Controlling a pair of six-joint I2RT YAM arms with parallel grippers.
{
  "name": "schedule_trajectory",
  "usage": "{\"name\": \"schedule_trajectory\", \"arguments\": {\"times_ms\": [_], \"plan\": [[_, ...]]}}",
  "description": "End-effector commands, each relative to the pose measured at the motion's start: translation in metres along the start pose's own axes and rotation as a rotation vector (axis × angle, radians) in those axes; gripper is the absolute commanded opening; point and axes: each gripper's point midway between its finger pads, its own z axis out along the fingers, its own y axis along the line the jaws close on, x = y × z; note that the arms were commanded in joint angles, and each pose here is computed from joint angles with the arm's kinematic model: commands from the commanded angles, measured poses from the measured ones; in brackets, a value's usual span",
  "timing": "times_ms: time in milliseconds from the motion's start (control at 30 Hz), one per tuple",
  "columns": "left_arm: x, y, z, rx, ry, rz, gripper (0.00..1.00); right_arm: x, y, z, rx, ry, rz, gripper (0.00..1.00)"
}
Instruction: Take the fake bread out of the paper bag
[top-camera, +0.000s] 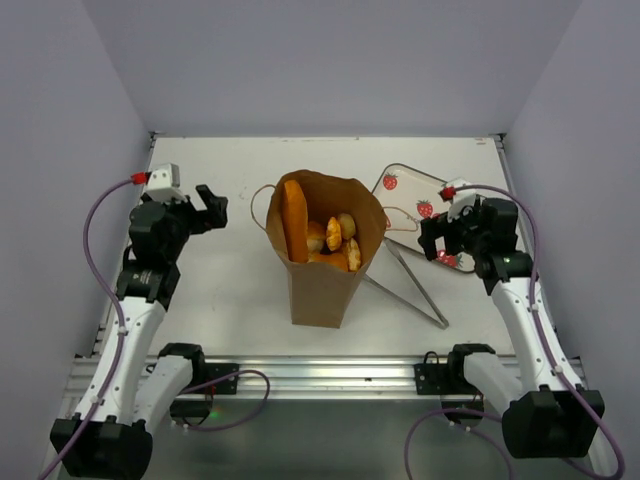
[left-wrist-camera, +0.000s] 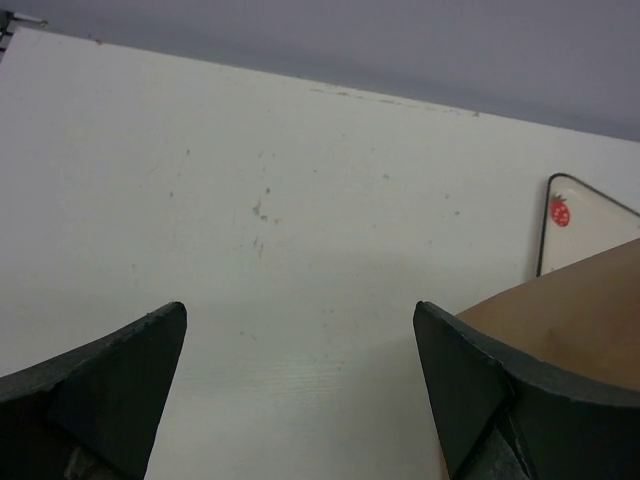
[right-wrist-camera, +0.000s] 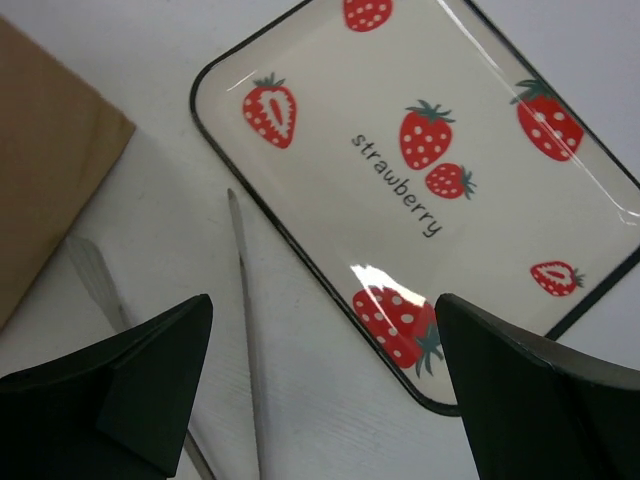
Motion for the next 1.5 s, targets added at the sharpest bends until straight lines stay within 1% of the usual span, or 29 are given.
{"name": "schedule_trajectory", "arguments": {"times_ms": [0, 67, 100, 133, 167, 200, 233, 267, 333, 367, 433, 567, 600, 733, 867, 933, 1000, 1033, 1133, 1200, 1333, 1467], "plan": [[-0.056, -0.038, -0.017, 0.13, -0.079, -0.076, 1.0, 0.006, 0.04, -0.002, -0.251, -0.04, -0.15, 0.99], [-0.08, -0.055, -0.029, 0.202, -0.109, -0.085, 1.0, 0.013, 0.045, -0.003, -0.289, -0.018, -0.163, 0.99], [-0.085, -0.062, -0.033, 0.232, -0.114, -0.092, 1.0, 0.013, 0.047, -0.003, -0.3, -0.01, -0.166, 0.99], [-0.087, -0.076, -0.037, 0.306, -0.095, -0.107, 1.0, 0.011, 0.046, -0.003, -0.307, -0.005, -0.181, 0.99], [-0.096, -0.087, -0.042, 0.357, -0.102, -0.112, 0.99, 0.015, 0.047, -0.004, -0.313, 0.018, -0.174, 0.99], [-0.096, -0.095, -0.044, 0.4, -0.085, -0.135, 1.0, 0.015, 0.043, -0.002, -0.298, 0.03, -0.173, 0.99], [-0.092, -0.107, -0.046, 0.473, -0.043, -0.138, 1.0, 0.013, 0.041, -0.002, -0.289, 0.036, -0.178, 0.99], [-0.097, -0.115, -0.05, 0.512, -0.039, -0.138, 1.0, 0.019, 0.041, 0.001, -0.3, 0.071, -0.172, 0.99], [-0.096, -0.126, -0.055, 0.578, -0.001, -0.144, 1.0, 0.016, 0.041, 0.0, -0.316, 0.082, -0.185, 0.99], [-0.1, -0.13, -0.06, 0.597, 0.004, -0.141, 0.98, 0.02, 0.044, -0.001, -0.337, 0.101, -0.18, 0.99], [-0.103, -0.135, -0.069, 0.626, 0.016, -0.127, 0.97, 0.02, 0.045, -0.001, -0.344, 0.093, -0.184, 0.99], [-0.114, -0.14, -0.097, 0.629, 0.032, -0.089, 0.96, 0.016, 0.046, -0.004, -0.337, 0.057, -0.2, 0.99], [-0.112, -0.141, -0.099, 0.623, 0.039, -0.067, 0.96, 0.015, 0.047, -0.005, -0.337, 0.054, -0.2, 0.99], [-0.097, -0.149, -0.114, 0.687, 0.053, -0.061, 0.96, 0.016, 0.048, -0.004, -0.345, 0.058, -0.199, 0.99], [-0.106, -0.15, -0.125, 0.69, 0.0, -0.061, 0.96, 0.017, 0.049, -0.004, -0.352, 0.058, -0.197, 0.99], [-0.104, -0.145, -0.122, 0.649, -0.005, -0.12, 0.96, 0.017, 0.049, -0.004, -0.352, 0.058, -0.196, 0.99], [-0.095, -0.143, -0.12, 0.635, 0.019, -0.188, 0.95, 0.016, 0.048, -0.005, -0.349, 0.059, -0.199, 0.99], [-0.078, -0.138, -0.111, 0.613, 0.058, -0.215, 0.93, 0.016, 0.048, -0.005, -0.35, 0.057, -0.199, 0.99], [-0.054, -0.131, -0.107, 0.589, 0.105, -0.248, 0.92, 0.015, 0.048, -0.006, -0.348, 0.051, -0.203, 0.99], [-0.05, -0.129, -0.11, 0.583, 0.112, -0.263, 0.92, 0.015, 0.049, -0.006, -0.352, 0.05, -0.202, 0.99], [-0.038, -0.13, -0.111, 0.583, 0.165, -0.297, 0.92, 0.015, 0.05, -0.006, -0.356, 0.051, -0.2, 0.99], [-0.035, -0.127, -0.109, 0.562, 0.174, -0.317, 0.92, 0.016, 0.05, -0.006, -0.358, 0.052, -0.199, 0.99]]}}
